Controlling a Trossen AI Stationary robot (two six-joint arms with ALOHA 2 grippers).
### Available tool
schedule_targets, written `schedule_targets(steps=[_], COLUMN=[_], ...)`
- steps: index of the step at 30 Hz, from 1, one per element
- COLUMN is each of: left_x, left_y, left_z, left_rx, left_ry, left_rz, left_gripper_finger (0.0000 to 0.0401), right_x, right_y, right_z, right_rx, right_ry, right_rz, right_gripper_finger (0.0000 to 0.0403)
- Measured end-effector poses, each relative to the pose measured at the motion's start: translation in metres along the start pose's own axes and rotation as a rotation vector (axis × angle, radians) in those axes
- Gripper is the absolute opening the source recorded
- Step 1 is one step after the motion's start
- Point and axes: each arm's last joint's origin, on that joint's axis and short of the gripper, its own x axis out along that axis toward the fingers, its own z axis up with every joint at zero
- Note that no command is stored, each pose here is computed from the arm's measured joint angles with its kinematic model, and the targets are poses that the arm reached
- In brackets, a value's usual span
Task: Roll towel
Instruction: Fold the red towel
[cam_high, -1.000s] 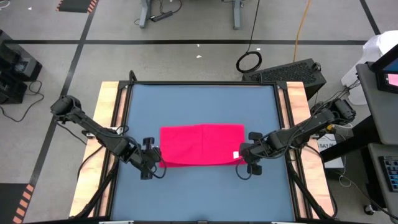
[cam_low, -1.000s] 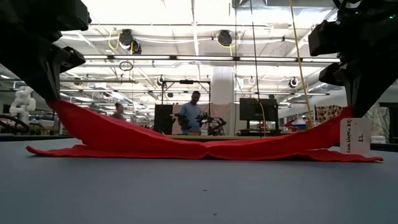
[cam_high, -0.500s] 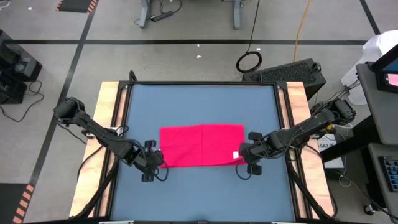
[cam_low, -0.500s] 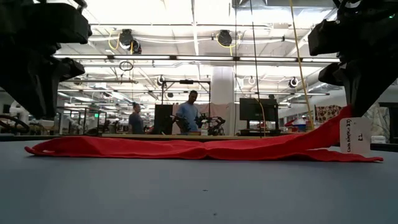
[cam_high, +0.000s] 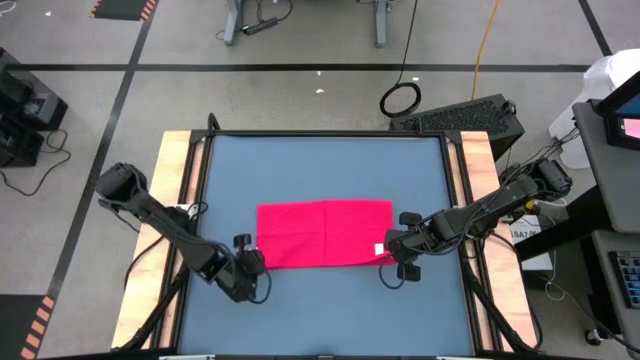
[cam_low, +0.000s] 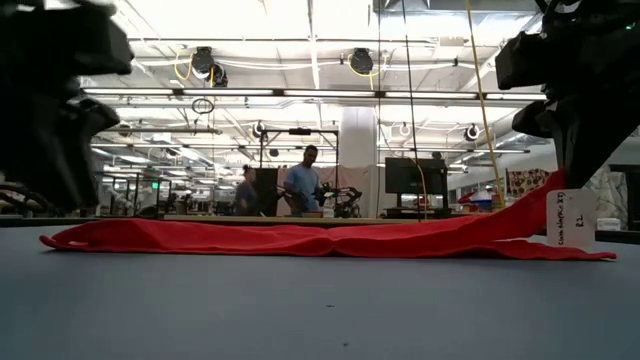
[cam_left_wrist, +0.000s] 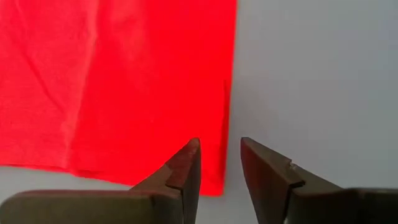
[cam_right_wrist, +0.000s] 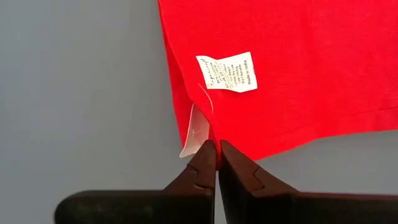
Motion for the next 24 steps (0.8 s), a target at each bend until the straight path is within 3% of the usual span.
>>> schedule_targets(steps=[14, 24], left_x=[0.024, 0.010], left_y=[-0.008, -0.005], left_z=[-0.015, -0.017], left_rx=[-0.026, -0.020], left_ry=[0.023, 0.034], left_rz=[0.134, 0.126], left_gripper_finger=[0.0116, 0.0009], right_x=[0.000, 0.000], right_y=[0.000, 0.000], right_z=[0.000, 0.000], right_rx=[-0.001, 0.000], right_ry=[-0.002, 0.000], right_rz=[-0.005, 0.000], right_gripper_finger=[0.0000, 0.0000])
